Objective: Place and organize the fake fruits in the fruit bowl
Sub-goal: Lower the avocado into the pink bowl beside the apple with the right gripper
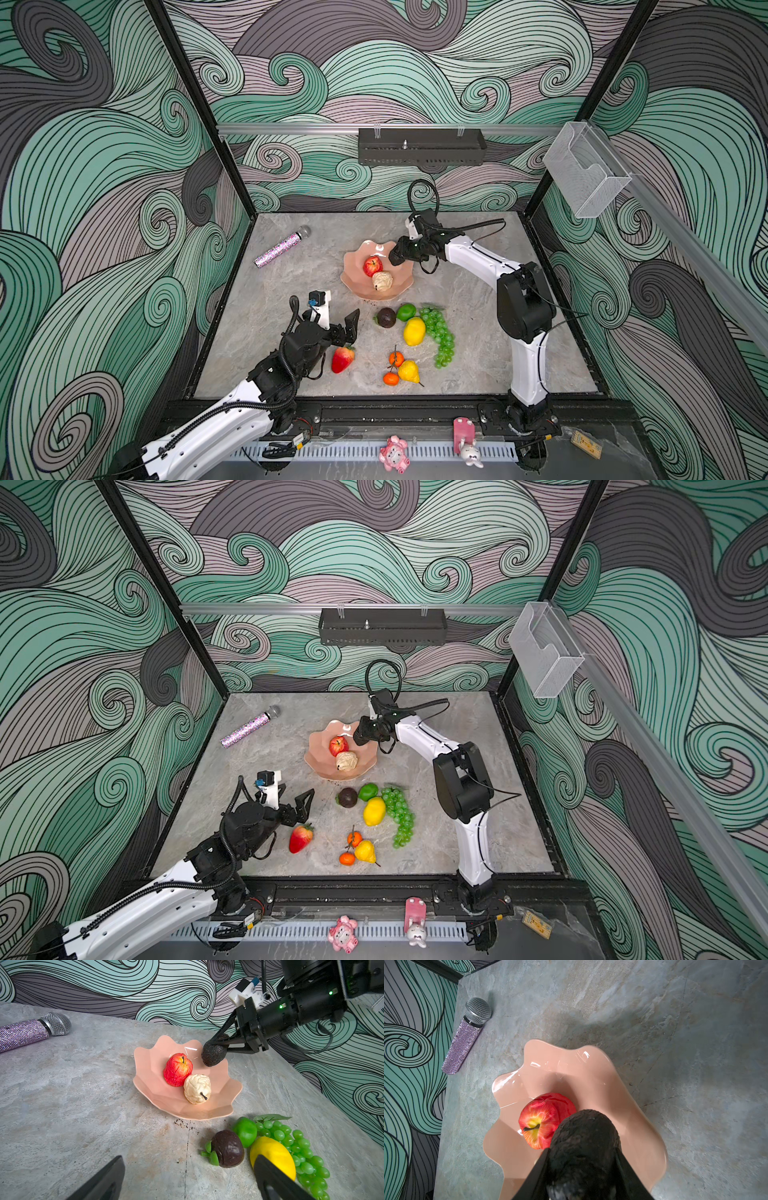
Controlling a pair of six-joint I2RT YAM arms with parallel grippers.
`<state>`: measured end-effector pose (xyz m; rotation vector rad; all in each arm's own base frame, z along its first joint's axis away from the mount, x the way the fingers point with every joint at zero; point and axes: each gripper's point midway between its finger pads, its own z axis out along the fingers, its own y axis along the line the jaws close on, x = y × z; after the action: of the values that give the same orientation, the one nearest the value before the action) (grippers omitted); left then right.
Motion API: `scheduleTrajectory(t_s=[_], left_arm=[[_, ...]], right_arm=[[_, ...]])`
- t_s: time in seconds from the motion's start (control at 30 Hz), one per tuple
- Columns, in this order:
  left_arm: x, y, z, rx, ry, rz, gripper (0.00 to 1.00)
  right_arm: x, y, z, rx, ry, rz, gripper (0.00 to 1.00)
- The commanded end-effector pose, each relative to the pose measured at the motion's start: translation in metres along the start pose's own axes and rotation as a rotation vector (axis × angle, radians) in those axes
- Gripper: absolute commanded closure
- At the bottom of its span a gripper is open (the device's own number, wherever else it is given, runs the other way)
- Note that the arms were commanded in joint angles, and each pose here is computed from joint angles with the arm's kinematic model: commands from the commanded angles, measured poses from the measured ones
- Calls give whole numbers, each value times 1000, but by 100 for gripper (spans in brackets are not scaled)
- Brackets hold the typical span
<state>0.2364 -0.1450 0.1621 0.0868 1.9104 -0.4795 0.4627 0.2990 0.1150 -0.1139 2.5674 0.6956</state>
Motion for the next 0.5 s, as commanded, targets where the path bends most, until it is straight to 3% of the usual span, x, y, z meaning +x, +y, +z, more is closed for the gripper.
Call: scheduleTrajectory(t_s=[0.0, 0.47], left_arm=[[-10, -1, -1, -7, -15, -20, 1], [-10, 1, -2, -17, -20, -30, 1]], right_arm=[[1, 3, 8, -3, 19, -23, 60], [15, 1, 31, -11, 92, -24, 59]])
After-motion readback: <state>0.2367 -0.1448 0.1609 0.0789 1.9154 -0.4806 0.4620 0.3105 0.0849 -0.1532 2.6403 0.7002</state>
